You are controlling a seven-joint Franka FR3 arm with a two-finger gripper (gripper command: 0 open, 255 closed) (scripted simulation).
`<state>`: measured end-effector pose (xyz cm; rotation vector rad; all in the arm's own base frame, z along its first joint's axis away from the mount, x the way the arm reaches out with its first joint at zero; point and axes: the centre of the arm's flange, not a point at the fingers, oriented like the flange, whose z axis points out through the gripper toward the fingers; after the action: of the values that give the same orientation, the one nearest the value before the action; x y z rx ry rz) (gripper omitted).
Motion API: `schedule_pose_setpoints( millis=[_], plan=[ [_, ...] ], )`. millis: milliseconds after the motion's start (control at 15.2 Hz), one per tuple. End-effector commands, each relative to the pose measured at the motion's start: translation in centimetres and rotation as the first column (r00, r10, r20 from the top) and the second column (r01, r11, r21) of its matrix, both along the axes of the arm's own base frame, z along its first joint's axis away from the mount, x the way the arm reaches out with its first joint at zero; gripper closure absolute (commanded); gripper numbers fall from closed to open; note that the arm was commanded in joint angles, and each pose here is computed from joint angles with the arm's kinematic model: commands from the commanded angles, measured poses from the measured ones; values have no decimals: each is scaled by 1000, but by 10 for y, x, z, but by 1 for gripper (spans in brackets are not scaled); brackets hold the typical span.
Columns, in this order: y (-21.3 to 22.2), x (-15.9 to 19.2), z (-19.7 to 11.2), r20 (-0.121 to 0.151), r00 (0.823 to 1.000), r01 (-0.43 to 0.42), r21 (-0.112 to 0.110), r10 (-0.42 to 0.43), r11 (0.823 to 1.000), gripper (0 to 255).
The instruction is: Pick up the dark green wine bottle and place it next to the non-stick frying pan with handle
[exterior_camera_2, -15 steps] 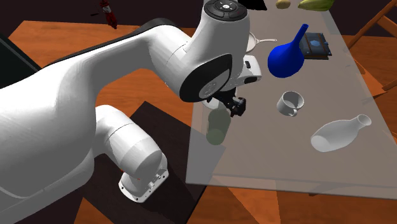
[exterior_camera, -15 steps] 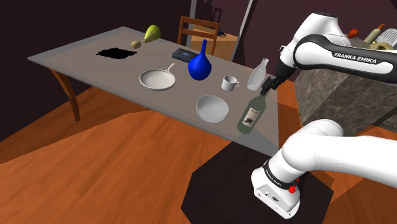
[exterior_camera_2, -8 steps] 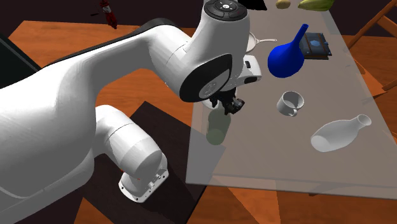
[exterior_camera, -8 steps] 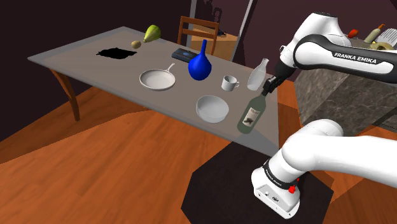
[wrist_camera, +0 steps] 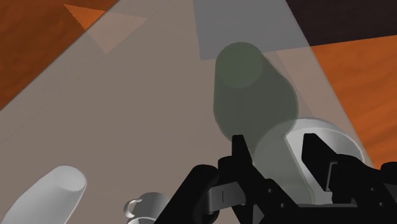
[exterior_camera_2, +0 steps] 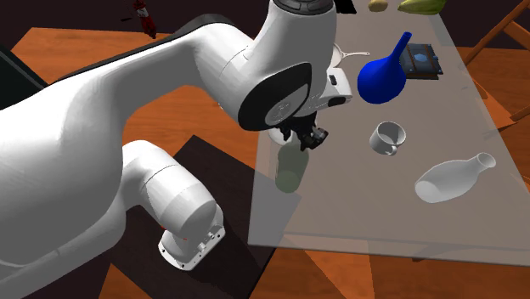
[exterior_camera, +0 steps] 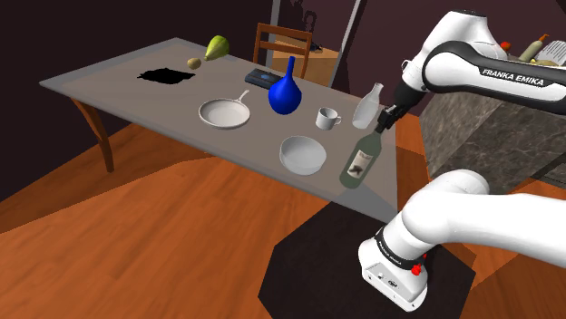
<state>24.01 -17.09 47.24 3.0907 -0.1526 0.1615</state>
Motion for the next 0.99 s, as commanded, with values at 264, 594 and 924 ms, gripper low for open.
schedule_pose_setpoints(
  millis=[264, 594, 924],
  plan=[
    [0, 1, 33, 0, 1000, 0, 0, 0, 1000, 255],
    [0, 1, 59, 0, 1000, 0, 0, 0, 1000, 255],
    [0, 1, 85, 0, 1000, 0, 0, 0, 1000, 255]
  ],
)
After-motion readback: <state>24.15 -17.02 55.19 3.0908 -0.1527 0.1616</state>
